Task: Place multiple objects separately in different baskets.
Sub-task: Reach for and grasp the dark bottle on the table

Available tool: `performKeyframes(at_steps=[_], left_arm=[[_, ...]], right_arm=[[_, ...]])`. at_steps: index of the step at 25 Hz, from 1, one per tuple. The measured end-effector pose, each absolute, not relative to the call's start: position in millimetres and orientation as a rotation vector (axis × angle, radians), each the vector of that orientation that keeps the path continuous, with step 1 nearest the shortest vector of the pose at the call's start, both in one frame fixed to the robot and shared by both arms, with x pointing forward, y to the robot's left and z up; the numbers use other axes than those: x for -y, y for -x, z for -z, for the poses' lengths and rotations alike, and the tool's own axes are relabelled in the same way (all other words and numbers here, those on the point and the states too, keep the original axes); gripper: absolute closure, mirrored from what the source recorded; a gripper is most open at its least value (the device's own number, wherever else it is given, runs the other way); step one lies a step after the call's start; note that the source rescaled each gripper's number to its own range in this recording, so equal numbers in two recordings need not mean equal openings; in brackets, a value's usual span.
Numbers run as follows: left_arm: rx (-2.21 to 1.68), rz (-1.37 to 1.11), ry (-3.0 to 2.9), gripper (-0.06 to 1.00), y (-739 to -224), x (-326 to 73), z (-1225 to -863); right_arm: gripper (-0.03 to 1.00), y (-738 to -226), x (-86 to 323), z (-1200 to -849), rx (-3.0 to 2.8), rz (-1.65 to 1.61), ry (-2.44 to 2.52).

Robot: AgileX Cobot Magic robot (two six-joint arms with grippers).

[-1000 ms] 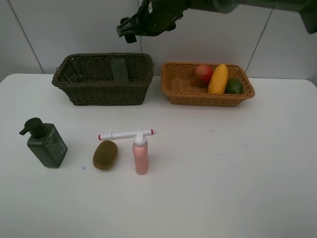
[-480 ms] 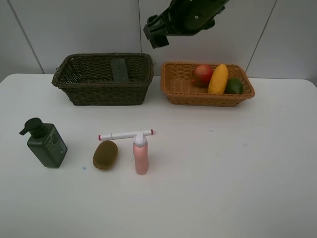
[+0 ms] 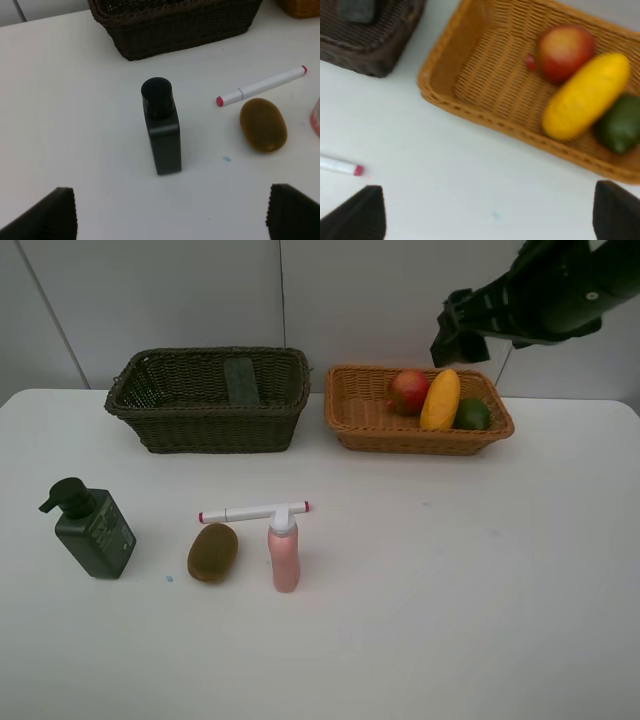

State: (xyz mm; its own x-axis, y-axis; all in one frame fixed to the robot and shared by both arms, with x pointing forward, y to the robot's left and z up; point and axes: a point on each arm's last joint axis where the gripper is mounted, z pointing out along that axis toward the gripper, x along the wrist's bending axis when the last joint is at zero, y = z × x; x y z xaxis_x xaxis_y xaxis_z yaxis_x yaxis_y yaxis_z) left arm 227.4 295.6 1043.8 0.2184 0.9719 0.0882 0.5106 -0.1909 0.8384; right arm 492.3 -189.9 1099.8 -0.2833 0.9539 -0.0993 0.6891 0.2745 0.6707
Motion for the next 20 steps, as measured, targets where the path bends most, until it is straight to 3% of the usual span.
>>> performKeyframes(at_steps=[10, 20], left_arm=[[-1.376, -0.854, -1.807, -0.06, -227, -296, -1044], [-1.376, -0.854, -1.807, -0.06, -227, -296, -1044]], right_arm=[[-0.03, -414, 261, -1106, -1.928, -0.813, -1.574], [-0.03, -325, 291, -1093, -1.686, -0.931, -1.613]])
